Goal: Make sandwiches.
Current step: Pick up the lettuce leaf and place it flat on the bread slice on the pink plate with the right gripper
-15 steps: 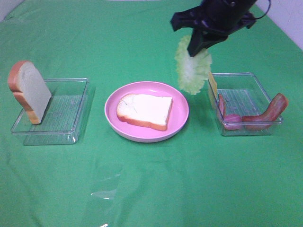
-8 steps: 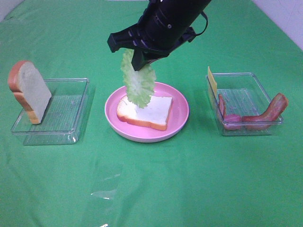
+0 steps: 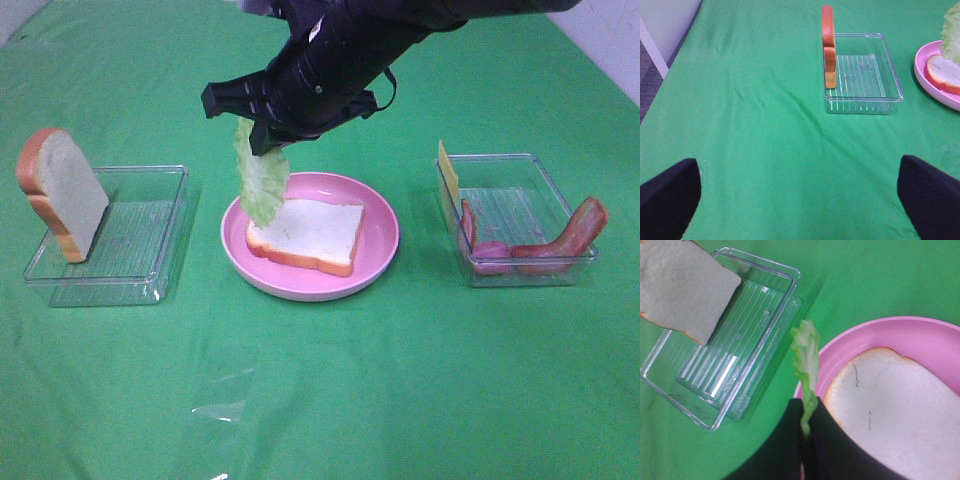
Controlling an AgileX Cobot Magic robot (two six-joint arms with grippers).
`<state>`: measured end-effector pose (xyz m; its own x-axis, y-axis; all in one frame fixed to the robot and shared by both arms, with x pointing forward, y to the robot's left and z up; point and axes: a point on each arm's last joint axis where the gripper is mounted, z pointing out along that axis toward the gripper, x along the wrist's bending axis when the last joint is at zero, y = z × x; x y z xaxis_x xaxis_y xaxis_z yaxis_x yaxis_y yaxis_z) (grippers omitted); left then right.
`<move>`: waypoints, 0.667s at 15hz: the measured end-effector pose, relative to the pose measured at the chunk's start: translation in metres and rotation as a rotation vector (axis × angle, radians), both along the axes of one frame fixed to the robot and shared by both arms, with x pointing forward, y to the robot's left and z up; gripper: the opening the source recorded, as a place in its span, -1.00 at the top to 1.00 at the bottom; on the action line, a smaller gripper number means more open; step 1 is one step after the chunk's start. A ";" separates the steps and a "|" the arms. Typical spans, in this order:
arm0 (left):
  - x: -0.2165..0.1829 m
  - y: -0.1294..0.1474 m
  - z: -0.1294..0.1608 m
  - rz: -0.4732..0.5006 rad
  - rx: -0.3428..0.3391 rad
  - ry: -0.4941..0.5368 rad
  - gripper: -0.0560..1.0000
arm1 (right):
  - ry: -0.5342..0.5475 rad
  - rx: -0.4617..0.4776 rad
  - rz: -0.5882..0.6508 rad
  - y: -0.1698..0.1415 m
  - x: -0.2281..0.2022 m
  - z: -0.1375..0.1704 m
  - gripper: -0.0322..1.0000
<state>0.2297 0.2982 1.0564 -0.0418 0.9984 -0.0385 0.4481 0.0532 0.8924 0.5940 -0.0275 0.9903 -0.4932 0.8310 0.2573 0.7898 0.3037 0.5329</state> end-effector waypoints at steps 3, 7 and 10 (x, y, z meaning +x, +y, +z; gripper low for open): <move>0.000 0.000 0.000 0.000 0.000 0.000 -0.98 | 0.010 -0.106 0.032 0.000 0.007 -0.036 0.91; 0.000 0.000 0.000 0.000 0.000 0.000 -0.98 | -0.016 -0.311 0.010 -0.011 0.019 -0.078 0.91; 0.000 0.000 0.000 0.000 0.000 0.000 -0.98 | -0.035 -0.337 -0.017 -0.014 0.021 -0.079 0.91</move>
